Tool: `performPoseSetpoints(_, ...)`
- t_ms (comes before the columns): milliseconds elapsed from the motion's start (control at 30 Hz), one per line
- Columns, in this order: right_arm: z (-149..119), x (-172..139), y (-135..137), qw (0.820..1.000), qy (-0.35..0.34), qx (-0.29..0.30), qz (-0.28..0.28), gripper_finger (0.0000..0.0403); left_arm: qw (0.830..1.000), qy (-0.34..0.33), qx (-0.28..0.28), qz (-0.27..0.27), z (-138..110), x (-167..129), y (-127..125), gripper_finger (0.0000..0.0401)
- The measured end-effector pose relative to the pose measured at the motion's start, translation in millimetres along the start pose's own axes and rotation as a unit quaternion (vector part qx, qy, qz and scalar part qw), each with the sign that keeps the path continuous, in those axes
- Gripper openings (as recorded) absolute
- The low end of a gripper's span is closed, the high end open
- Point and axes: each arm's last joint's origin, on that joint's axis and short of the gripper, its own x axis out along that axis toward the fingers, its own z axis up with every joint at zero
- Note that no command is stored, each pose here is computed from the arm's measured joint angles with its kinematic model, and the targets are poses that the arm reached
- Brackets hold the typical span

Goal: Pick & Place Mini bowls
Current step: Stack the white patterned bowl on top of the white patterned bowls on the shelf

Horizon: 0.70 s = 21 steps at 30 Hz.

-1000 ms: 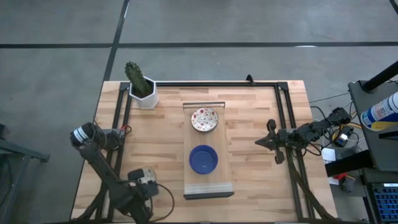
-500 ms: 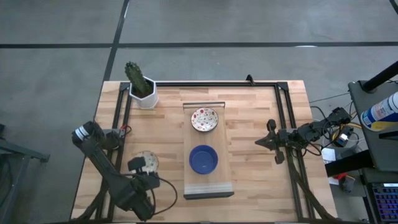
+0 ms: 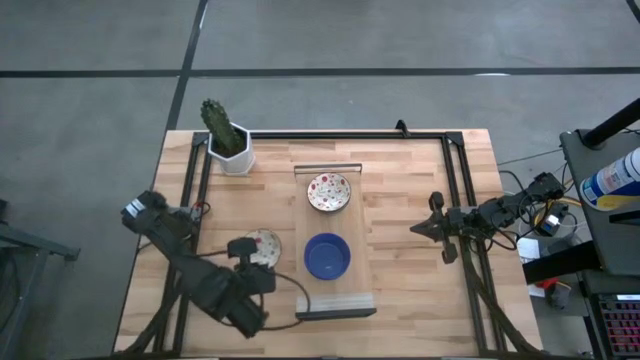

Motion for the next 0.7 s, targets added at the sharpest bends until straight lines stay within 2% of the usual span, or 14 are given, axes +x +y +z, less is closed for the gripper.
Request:
performPoseSetpoints(333,0,0,0,1.0,0.0,0.0,0.0,0.0009,0.999,-0.014,0.024,0.02,24,3,27,0.0)
performPoseSetpoints(700,0,0,0,1.0,0.0,0.0,0.0,0.0008,0.996,-0.059,0.044,0.053,50,-9,64,0.0)
